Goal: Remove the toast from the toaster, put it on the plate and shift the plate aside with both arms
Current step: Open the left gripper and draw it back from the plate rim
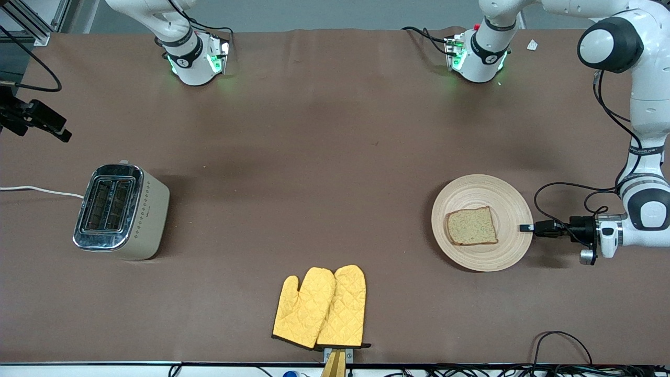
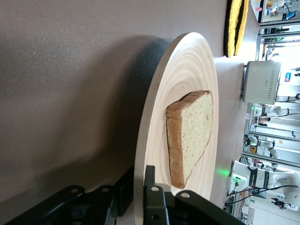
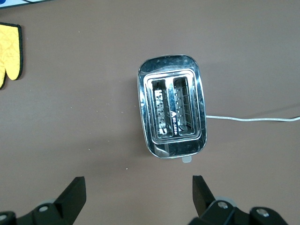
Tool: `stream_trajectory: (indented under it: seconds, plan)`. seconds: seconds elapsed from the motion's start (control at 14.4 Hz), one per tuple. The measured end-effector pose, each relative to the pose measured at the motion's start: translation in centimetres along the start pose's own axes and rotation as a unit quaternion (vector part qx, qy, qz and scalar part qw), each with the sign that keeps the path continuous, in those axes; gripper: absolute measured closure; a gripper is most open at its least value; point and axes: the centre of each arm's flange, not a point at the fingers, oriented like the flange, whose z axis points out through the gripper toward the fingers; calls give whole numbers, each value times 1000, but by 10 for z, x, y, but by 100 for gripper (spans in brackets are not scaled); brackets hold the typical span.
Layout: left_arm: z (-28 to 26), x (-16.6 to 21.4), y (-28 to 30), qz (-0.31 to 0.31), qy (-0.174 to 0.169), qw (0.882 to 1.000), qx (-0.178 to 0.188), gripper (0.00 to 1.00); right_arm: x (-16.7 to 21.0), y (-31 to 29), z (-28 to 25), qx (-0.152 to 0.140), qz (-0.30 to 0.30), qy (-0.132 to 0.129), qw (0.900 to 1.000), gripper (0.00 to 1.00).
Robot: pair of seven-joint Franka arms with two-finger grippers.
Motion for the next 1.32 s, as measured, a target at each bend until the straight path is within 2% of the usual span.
stream_trajectory:
  seconds: [0.14, 0.28, 0.35, 0.49, 0.62, 0.76, 0.9, 1.11, 1.32]
  plan:
    - [-4, 3, 4, 5, 3, 1000, 2, 73, 6, -5, -7, 0, -5, 8, 1000, 0]
    - [-11, 8, 10, 14, 5, 1000, 8, 51, 19, 1, -11, -3, 1, -2, 1000, 0]
    - [-19, 14, 20, 28, -2, 999, 25, 42, 27, 8, -10, -4, 4, -8, 1000, 0]
    - [-36, 35, 69, 69, -32, 993, 94, 21, 37, 14, -5, -5, 7, -15, 1000, 0]
    - [-47, 61, 161, 105, -54, 976, 185, 1, 39, 11, -5, -5, 3, -16, 1000, 0]
    - [-43, 74, 274, 114, -62, 949, 287, 0, 39, 7, -7, -5, 0, -17, 1000, 0]
    - [-31, 70, 379, 83, -34, 926, 367, 0, 38, 5, -7, -5, -1, -18, 1000, 0]
    - [-14, 39, 493, 32, 6, 906, 423, 0, 38, 3, -7, -5, -4, -19, 1000, 0]
    - [-18, 3, 555, -12, 39, 893, 448, 0, 37, 1, -7, -5, -6, -20, 1000, 0]
